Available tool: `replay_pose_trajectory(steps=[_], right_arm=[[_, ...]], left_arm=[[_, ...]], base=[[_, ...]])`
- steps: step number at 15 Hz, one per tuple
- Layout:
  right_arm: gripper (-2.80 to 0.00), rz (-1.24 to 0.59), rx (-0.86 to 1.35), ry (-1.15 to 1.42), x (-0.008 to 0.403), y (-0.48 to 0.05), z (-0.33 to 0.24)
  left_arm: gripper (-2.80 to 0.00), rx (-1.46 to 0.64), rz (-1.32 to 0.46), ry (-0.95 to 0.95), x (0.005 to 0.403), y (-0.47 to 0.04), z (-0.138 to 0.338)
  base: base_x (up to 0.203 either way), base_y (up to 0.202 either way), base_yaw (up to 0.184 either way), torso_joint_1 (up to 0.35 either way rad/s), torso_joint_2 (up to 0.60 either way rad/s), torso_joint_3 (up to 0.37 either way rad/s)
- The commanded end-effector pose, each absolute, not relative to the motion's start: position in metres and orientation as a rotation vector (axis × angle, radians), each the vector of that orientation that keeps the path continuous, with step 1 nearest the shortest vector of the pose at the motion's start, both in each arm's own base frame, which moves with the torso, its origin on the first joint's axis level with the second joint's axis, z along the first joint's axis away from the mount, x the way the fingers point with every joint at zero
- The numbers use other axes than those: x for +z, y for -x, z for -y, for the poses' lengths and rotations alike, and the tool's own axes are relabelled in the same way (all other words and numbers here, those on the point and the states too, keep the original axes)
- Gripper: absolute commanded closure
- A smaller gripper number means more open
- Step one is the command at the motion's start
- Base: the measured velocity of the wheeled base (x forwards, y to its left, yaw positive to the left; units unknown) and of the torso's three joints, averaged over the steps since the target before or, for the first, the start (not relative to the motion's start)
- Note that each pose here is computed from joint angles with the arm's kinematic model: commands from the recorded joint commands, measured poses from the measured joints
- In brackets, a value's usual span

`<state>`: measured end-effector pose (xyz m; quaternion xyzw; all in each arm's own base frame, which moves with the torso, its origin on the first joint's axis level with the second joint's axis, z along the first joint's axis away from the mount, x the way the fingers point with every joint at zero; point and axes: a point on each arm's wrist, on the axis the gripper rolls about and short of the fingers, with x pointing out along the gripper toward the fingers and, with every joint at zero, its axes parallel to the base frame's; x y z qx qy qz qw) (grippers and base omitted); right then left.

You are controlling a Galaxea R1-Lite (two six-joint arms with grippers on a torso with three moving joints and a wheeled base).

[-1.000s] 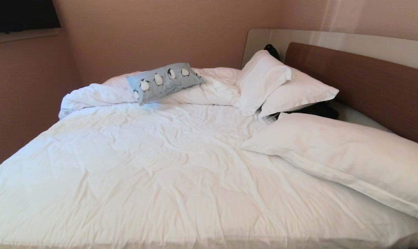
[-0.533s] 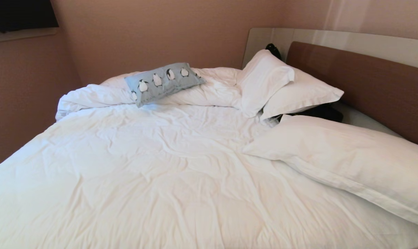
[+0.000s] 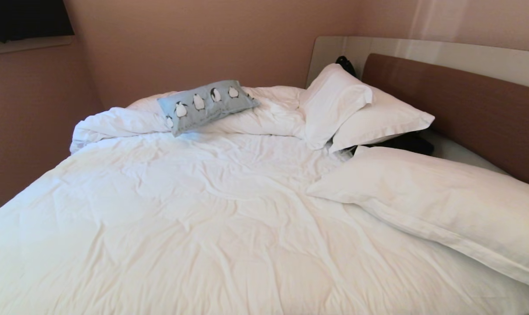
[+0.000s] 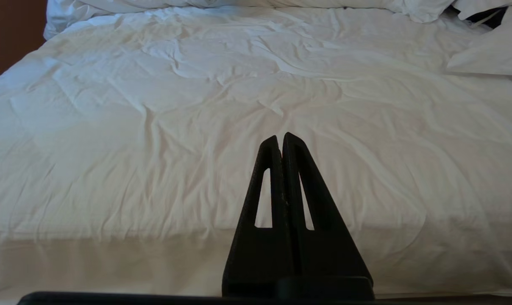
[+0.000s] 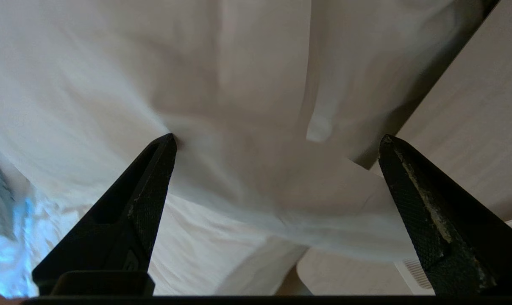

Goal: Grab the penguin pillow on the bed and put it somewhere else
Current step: Place the pillow at the bedside

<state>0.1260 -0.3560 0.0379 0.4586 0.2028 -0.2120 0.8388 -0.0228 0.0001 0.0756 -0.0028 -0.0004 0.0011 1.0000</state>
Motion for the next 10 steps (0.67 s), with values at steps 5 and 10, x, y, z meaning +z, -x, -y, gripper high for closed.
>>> replay_pose_trajectory(steps=[5,10], right_arm=[[-2.8,-0.513,-0.382,-0.769,0.022,-0.124,0.346],[-2.8,-0.529,-0.298,-0.73,0.033,-0.158,0.334]], left_arm=[[0.0,0.003,0.001,0.006,0.076,0.023,0.0],[0.0,0.003,0.002,0.006,0.076,0.023,0.0]], base=[[0.0,0.0,0.0,0.0,0.0,0.0],[0.0,0.0,0.0,0.0,0.0,0.0]])
